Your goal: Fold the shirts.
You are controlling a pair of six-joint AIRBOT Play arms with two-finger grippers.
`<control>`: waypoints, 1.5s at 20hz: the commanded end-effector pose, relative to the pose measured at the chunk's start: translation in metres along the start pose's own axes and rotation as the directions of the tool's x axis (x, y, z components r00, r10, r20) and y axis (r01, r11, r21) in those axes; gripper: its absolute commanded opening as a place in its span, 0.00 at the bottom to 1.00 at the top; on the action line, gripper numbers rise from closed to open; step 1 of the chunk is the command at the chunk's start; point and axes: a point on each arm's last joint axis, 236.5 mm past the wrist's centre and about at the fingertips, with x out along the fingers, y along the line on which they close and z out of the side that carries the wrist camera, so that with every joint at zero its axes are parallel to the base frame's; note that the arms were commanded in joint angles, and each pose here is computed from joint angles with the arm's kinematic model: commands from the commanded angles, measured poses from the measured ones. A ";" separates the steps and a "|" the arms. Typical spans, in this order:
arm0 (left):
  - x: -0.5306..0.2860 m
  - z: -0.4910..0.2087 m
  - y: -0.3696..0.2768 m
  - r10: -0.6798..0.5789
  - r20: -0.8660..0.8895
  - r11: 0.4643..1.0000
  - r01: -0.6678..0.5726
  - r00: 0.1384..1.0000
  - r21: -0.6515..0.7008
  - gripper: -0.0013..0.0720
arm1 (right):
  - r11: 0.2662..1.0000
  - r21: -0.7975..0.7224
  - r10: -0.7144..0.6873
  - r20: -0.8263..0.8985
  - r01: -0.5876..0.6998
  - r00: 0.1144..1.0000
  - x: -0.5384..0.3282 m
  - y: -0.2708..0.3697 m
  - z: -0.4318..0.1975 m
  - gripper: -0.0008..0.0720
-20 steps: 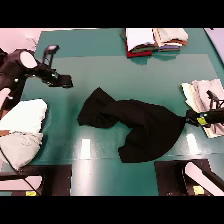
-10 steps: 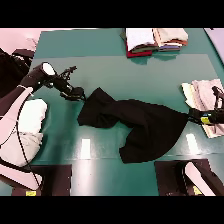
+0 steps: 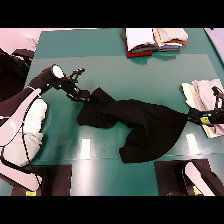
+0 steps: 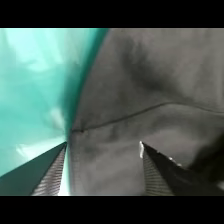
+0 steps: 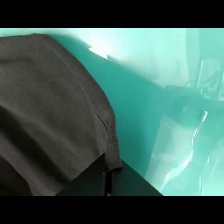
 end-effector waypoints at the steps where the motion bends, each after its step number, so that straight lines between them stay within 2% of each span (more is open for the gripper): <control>1: 0.002 0.003 0.005 0.041 0.011 0.999 -0.041 0.999 0.007 0.77 | 1.000 0.003 0.011 -0.011 -0.011 1.000 0.000 0.003 -0.002 0.04; 3: 0.002 0.003 0.002 0.027 0.014 1.000 -0.027 1.000 0.004 0.75 | 1.000 0.003 0.012 -0.016 -0.012 1.000 0.000 0.003 -0.004 0.04; 4: 0.003 0.002 0.000 0.018 0.012 1.000 -0.018 1.000 0.000 0.56 | 1.000 0.003 0.013 -0.017 -0.013 1.000 0.000 0.003 -0.004 0.04; 5: 0.007 -0.003 -0.001 0.009 -0.001 1.000 -0.009 1.000 -0.010 0.44 | 1.000 0.003 0.014 -0.021 -0.014 1.000 0.000 0.004 -0.005 0.04; 8: 0.023 -0.025 0.007 0.009 -0.051 0.999 -0.011 0.999 -0.033 0.43 | 1.000 0.003 0.016 -0.027 -0.016 0.999 -0.001 0.004 -0.007 0.04; 10: 0.016 -0.016 0.007 0.003 -0.024 0.999 -0.004 1.000 -0.038 0.06 | 1.000 0.001 0.015 -0.021 -0.015 1.000 -0.002 0.004 -0.006 0.04; 13: -0.033 0.030 -0.005 0.004 0.126 1.000 -0.002 0.992 -0.014 0.05 | 0.999 -0.035 0.007 0.056 -0.005 0.998 -0.022 0.011 0.012 0.04; 15: -0.104 0.071 -0.022 0.011 0.313 0.999 -0.026 0.950 0.044 0.05 | 0.996 -0.088 0.004 0.174 0.012 0.985 -0.058 0.025 0.041 0.04; 18: -0.258 0.106 -0.064 -0.006 0.627 0.989 -0.089 0.779 0.120 0.05 | 0.982 -0.188 0.091 0.397 -0.016 0.913 -0.139 0.075 0.088 0.04; 20: -0.369 0.094 -0.099 -0.022 0.792 0.971 -0.174 0.611 0.161 0.05 | 0.962 -0.272 0.178 0.521 -0.036 0.835 -0.201 0.116 0.108 0.04; 22: -0.469 0.053 -0.134 -0.035 0.903 0.942 -0.287 0.427 0.172 0.05 | 0.934 -0.357 0.244 0.617 -0.010 0.748 -0.265 0.152 0.115 0.04; 26: -0.602 -0.058 -0.197 -0.131 0.986 0.905 -0.394 0.104 0.162 0.05 | 0.880 -0.457 0.314 0.766 0.131 0.562 -0.381 0.206 0.100 0.03; 28: -0.640 -0.106 -0.216 -0.178 0.984 0.896 -0.417 -0.023 0.153 0.05 | 0.863 -0.473 0.341 0.803 0.175 0.489 -0.422 0.226 0.088 0.03; 30: -0.667 -0.144 -0.228 -0.207 0.971 0.890 -0.435 -0.122 0.135 0.05 | 0.849 -0.490 0.359 0.809 0.197 0.466 -0.446 0.239 0.079 0.03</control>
